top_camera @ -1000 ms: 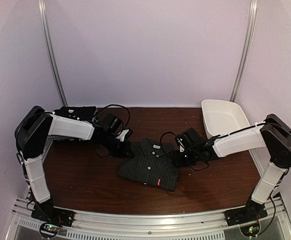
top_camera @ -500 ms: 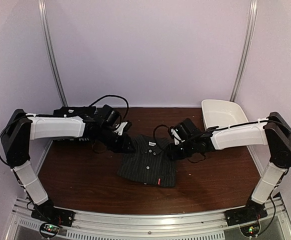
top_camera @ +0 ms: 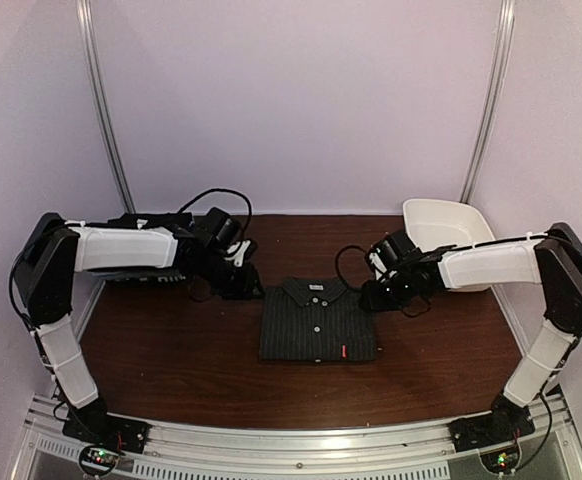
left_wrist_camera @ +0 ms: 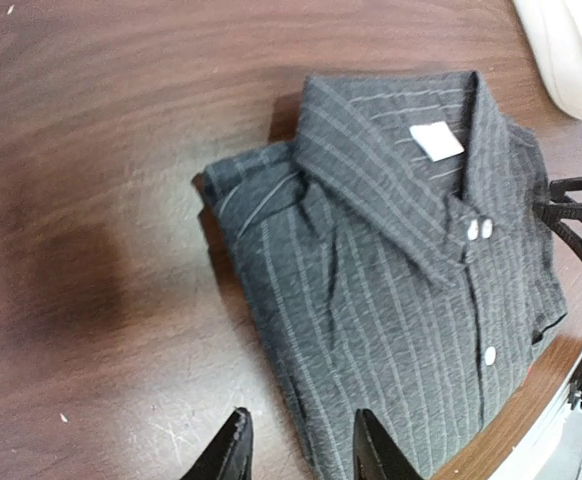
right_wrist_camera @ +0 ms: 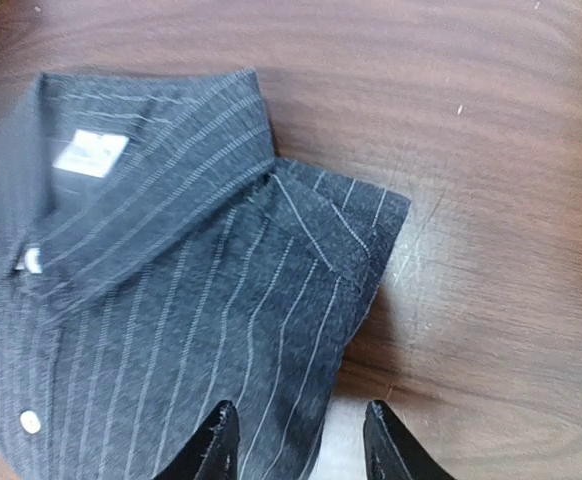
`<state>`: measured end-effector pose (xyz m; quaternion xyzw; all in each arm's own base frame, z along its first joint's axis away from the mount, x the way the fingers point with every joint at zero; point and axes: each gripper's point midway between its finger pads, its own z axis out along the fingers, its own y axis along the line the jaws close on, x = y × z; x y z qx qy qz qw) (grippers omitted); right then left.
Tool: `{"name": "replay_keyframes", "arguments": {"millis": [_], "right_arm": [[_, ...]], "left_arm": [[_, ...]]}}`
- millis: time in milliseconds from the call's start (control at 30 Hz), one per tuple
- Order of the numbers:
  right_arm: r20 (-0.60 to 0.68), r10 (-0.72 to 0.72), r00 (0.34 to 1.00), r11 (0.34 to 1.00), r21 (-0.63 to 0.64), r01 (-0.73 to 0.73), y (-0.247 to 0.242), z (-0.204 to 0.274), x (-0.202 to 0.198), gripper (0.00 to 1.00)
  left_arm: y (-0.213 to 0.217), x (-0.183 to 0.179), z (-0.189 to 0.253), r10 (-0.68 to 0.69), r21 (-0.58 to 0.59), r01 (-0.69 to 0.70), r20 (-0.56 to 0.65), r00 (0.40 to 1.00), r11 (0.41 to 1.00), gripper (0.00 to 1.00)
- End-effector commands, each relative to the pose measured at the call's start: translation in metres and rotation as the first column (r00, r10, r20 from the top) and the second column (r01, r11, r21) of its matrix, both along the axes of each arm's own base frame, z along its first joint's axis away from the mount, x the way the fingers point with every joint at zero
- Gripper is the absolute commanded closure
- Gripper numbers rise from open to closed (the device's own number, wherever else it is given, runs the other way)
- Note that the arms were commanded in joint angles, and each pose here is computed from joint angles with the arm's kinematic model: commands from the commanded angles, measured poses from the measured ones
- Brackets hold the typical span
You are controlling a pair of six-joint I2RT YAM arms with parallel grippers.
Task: Fold and stack the long sleeve shirts
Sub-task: Adjust the square-folded shirt at the center of the board.
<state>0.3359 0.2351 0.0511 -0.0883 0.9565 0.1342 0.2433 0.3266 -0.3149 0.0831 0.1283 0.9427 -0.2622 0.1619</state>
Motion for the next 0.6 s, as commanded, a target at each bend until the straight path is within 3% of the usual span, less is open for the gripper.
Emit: {"name": "replay_keyframes", "arguments": {"millis": [0,200,367,567], "right_arm": [[0.098,-0.014,0.995,0.999,0.04,0.01,0.003,0.049,0.002,0.56],[0.121,0.07,0.99,0.989,0.122,-0.085,0.054,0.068,-0.017,0.62],[0.066,0.115,0.991,0.979,0.159,-0.124,0.081,0.042,-0.045,0.71],[-0.004,0.091,0.996,0.981,0.174,-0.089,0.073,0.004,-0.076,0.74]], "left_arm": [[-0.013,0.011,0.024,-0.032,-0.066,0.036,0.067,0.997,0.997,0.69],[-0.032,0.017,0.024,-0.06,-0.125,0.067,0.06,0.996,0.99,0.76],[-0.044,0.03,0.009,-0.062,-0.132,0.07,0.062,0.996,0.989,0.79],[-0.049,0.041,-0.022,-0.058,-0.106,0.06,0.025,0.998,0.993,0.83]]}}
